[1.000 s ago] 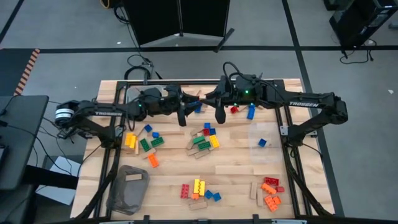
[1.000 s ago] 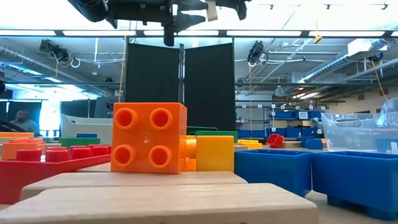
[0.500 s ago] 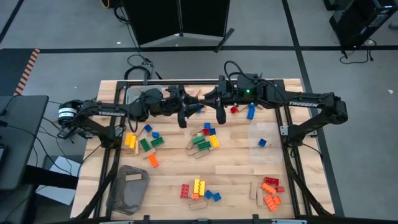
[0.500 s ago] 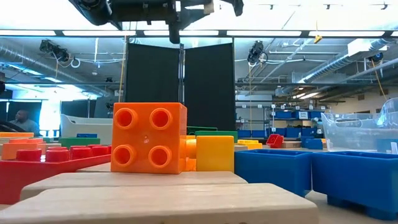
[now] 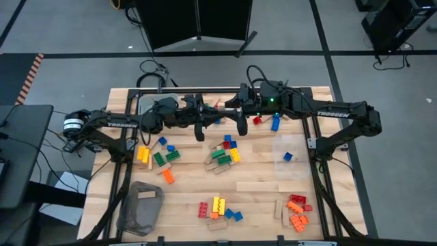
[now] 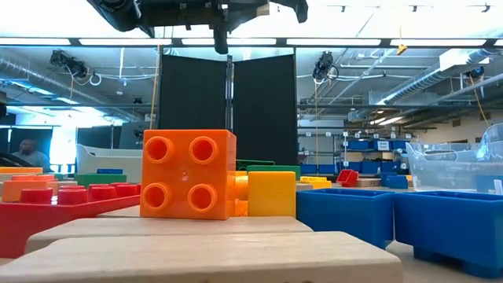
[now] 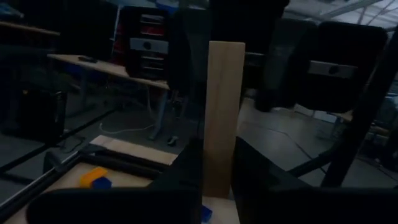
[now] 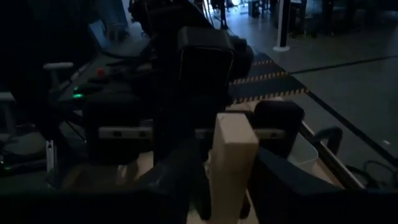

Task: Sort blocks by size
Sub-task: Put the brown block into the black bin

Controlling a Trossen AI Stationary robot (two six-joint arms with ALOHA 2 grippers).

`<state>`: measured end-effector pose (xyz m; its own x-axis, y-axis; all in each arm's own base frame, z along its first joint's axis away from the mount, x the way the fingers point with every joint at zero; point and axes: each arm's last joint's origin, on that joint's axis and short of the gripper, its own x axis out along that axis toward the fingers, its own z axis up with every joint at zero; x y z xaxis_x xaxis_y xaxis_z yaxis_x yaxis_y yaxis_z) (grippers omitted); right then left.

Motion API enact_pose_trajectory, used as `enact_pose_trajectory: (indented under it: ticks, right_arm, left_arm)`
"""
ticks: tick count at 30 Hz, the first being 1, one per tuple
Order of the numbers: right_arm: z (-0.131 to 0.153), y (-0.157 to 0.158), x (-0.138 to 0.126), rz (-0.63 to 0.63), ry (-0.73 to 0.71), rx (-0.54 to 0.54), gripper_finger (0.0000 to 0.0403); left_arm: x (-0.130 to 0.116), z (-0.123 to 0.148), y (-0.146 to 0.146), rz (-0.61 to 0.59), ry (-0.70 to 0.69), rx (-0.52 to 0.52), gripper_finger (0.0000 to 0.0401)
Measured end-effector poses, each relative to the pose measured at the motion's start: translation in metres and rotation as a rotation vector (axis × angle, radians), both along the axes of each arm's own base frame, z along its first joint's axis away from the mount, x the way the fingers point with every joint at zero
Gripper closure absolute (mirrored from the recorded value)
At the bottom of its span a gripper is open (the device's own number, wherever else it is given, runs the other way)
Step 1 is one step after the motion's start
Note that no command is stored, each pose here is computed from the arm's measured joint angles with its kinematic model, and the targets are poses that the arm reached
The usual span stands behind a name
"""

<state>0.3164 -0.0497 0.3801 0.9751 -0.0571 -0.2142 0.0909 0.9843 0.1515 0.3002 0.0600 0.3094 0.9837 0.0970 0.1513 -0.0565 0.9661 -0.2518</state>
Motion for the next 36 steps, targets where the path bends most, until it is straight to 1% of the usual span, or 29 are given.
enact_pose_trajectory:
  ticks: [4, 7, 10, 13, 15, 19, 23, 26, 28, 30, 33, 36]
  right_arm:
    - [-0.002, -0.002, -0.004, -0.020, 0.048, 0.007, 0.0225]
    - [-0.002, -0.003, -0.014, -0.019, 0.093, 0.019, 0.0214]
    - [-0.002, -0.006, -0.025, -0.036, 0.151, 0.029, 0.0211]
    - [-0.001, -0.009, -0.033, -0.054, 0.187, 0.032, 0.0213]
    - [0.000, -0.011, -0.037, -0.061, 0.186, 0.029, 0.0215]
    - [-0.005, -0.014, -0.037, -0.068, 0.207, 0.012, 0.0215]
    - [-0.016, -0.018, -0.037, -0.073, 0.238, 0.004, 0.0217]
    - [-0.025, -0.019, -0.037, -0.074, 0.266, -0.001, 0.0217]
    - [-0.029, -0.020, -0.037, -0.077, 0.279, 0.002, 0.0217]
    - [-0.033, -0.021, -0.037, -0.078, 0.289, -0.002, 0.0218]
    - [-0.039, -0.023, -0.038, -0.071, 0.310, -0.024, 0.0217]
    - [-0.041, -0.024, -0.038, -0.068, 0.320, -0.037, 0.0218]
  left_arm:
    - [-0.013, 0.008, 0.000, 0.092, 0.045, -0.026, 0.0345]
    - [-0.031, 0.014, 0.000, 0.200, 0.119, -0.073, 0.0345]
    - [-0.054, 0.021, -0.006, 0.279, 0.195, -0.118, 0.0345]
    - [-0.081, 0.031, -0.016, 0.380, 0.271, -0.201, 0.0345]
    - [-0.096, 0.038, -0.024, 0.455, 0.317, -0.256, 0.0345]
    - [-0.114, 0.049, -0.045, 0.508, 0.415, -0.350, 0.0345]
    - [-0.116, 0.048, -0.069, 0.477, 0.561, -0.444, 0.0345]
    - [-0.113, 0.039, -0.090, 0.463, 0.706, -0.492, 0.0345]
    - [-0.110, 0.034, -0.102, 0.449, 0.832, -0.517, 0.0345]
    - [-0.108, 0.029, -0.115, 0.409, 0.999, -0.493, 0.0345]
    - [-0.107, 0.022, -0.134, 0.311, 1.270, -0.431, 0.0345]
    - [-0.111, 0.018, -0.151, 0.142, 1.525, -0.317, 0.0345]
